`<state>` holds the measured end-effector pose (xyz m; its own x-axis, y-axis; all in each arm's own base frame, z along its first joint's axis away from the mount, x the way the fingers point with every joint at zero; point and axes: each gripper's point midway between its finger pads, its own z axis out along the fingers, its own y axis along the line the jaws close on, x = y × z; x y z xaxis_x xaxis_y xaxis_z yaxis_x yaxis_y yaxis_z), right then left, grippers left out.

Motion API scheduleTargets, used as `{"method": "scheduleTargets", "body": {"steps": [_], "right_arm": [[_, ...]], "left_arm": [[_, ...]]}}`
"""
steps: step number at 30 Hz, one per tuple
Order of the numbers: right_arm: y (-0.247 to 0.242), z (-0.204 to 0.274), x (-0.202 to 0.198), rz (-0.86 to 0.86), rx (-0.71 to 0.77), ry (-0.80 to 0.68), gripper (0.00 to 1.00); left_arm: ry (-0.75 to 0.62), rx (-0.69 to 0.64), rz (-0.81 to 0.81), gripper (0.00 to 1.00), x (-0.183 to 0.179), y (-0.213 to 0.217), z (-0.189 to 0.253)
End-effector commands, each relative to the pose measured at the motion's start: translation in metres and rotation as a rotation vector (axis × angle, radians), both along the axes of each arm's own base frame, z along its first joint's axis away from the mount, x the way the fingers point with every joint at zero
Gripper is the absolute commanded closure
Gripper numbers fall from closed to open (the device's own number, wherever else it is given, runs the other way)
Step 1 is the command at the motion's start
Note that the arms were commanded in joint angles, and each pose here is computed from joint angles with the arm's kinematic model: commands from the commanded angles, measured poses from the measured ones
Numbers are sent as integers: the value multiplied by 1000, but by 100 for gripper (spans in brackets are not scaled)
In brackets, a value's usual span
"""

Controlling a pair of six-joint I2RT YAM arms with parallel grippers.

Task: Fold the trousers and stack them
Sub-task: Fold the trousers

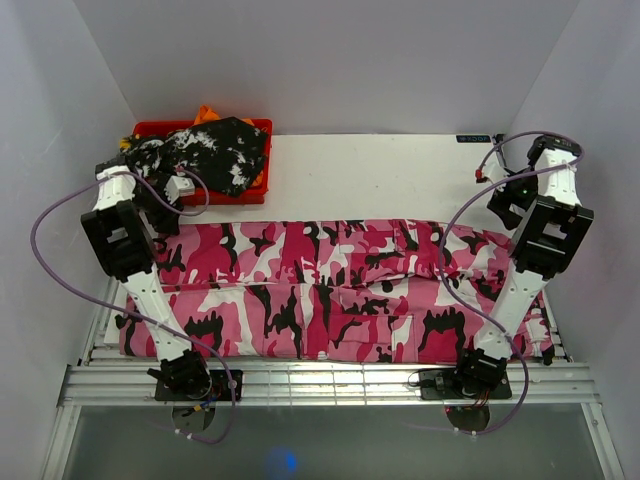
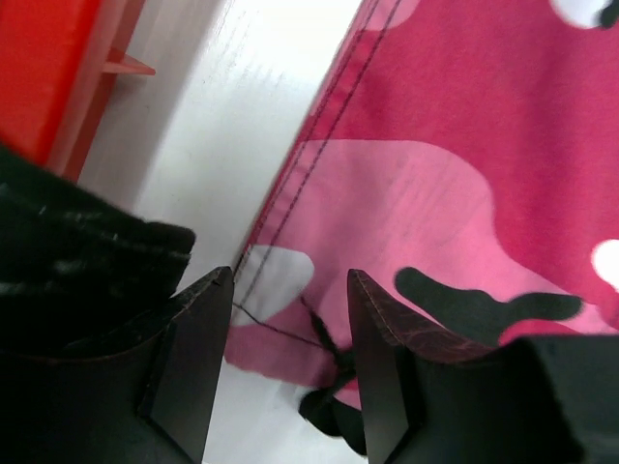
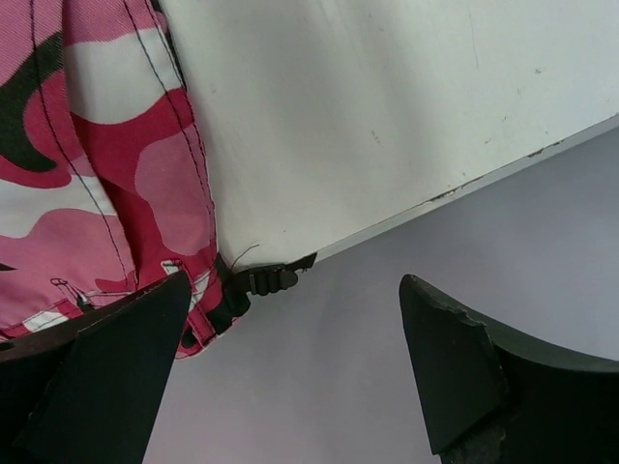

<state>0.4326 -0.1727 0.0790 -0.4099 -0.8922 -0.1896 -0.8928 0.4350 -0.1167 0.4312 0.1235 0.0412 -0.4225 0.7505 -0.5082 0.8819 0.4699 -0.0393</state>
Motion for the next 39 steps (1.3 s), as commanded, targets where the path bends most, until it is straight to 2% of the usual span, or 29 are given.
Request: {"method": "scheduleTargets", "body": {"steps": [1, 4, 6, 9, 20, 23, 26, 27, 29, 30, 31, 32, 33, 39], "right_arm": [[-13, 6, 4, 33, 1, -27, 7], [-14, 7, 4, 60, 16, -35, 7], [-8, 6, 5, 76, 41, -39, 6], [2, 2, 0, 101, 92, -11, 6], [8, -51, -46, 136, 131, 200, 8], [10, -68, -62, 133, 140, 268, 13], [1, -84, -62, 106, 107, 310, 30], [-1, -93, -62, 87, 110, 332, 45], [-5, -90, -52, 77, 97, 309, 63], [-4, -87, -47, 78, 93, 296, 83], [-5, -82, -43, 79, 88, 279, 92], [-6, -73, -36, 85, 78, 248, 92], [-1, -60, -28, 95, 80, 206, 92], [-13, 0, 23, 57, 2, -78, 92]], "left_arm": [[-35, 70, -50, 39, 12, 10, -12], [-19, 106, -34, 45, 10, 17, -29], [-9, 118, -34, 55, 6, 17, -36], [11, 132, -34, 61, -3, 16, -43], [37, 110, 4, 63, -18, 8, -46], [43, 110, 18, 63, -22, 7, -49], [54, 100, 45, 65, -22, 4, -52], [60, 101, 47, 67, -23, 4, -54], [74, 113, 44, 73, -25, 3, -56], [75, 118, 40, 84, -24, 2, -54], [71, 111, 38, 91, -23, 1, -52], [61, 100, 45, 99, -19, -1, -46], [41, 90, 56, 100, -14, -2, -39], [-118, 43, 150, 100, 26, 0, 21]]}}
